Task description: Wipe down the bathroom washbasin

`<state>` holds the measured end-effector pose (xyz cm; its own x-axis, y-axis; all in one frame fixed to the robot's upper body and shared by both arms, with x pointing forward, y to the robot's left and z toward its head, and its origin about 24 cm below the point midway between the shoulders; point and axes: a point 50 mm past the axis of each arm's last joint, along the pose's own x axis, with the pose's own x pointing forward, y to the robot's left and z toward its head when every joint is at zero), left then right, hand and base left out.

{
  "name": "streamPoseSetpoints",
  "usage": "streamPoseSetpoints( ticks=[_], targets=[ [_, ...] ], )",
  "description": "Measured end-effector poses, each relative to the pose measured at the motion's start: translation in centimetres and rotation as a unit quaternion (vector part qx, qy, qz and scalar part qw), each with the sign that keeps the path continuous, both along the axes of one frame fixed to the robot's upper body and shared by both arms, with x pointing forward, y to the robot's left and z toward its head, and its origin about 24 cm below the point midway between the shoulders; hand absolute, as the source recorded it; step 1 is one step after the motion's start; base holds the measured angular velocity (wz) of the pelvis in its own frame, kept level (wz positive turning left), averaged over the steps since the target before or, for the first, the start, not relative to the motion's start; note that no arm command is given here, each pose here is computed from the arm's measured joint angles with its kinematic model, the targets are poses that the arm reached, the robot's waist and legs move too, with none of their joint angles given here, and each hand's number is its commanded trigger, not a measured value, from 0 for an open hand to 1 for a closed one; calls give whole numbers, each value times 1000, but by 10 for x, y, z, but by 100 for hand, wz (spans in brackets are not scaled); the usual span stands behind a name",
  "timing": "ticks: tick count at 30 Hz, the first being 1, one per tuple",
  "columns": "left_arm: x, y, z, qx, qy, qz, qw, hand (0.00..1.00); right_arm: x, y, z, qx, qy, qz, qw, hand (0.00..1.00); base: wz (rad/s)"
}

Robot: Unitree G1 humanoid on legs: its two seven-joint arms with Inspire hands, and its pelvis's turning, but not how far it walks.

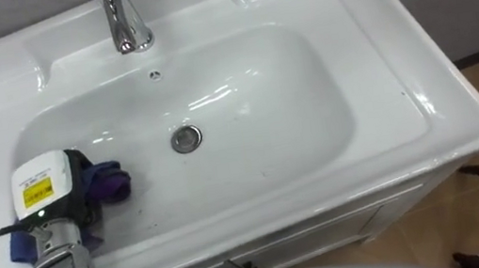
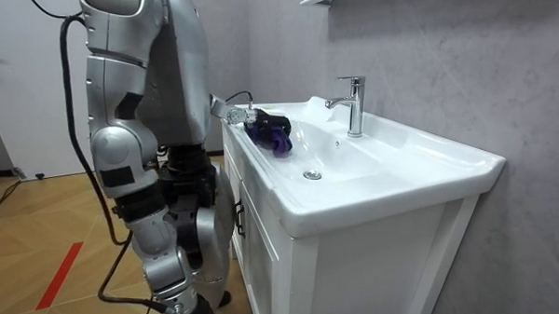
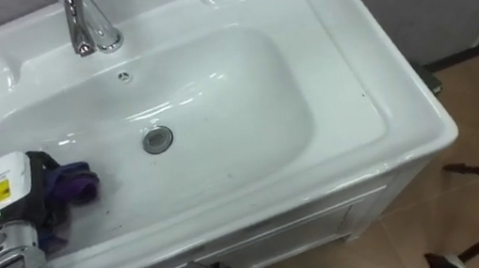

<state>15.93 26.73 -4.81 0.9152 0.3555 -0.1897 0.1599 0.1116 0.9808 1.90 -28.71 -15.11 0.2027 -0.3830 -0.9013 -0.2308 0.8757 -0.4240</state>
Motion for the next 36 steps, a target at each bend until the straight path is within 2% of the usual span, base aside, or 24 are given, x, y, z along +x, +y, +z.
streamPoseSetpoints(
  ticks=[5, 13, 23, 29, 36],
  targets=[
    [6, 1, 12, 13, -38, -5, 999, 100, -2, -7, 2, -3, 0, -13, 1000, 0, 1],
    [22, 1, 37, 30, -114, -21, 993, 100, -10, -4, 1, 2, 9, -10, 1000, 0, 19],
    [27, 20, 72, 65, -239, 1, 969, 100, -10, 0, 0, 19, -4, -2, 1000, 0, 9],
    [25, 22, 76, 49, -283, 14, 958, 100, -8, -1, 0, 17, -8, 0, 1000, 0, 0],
    [22, 23, 77, 53, -299, 18, 953, 100, -9, -1, 0, 17, -7, 0, 1000, 0, 0]
  ],
)
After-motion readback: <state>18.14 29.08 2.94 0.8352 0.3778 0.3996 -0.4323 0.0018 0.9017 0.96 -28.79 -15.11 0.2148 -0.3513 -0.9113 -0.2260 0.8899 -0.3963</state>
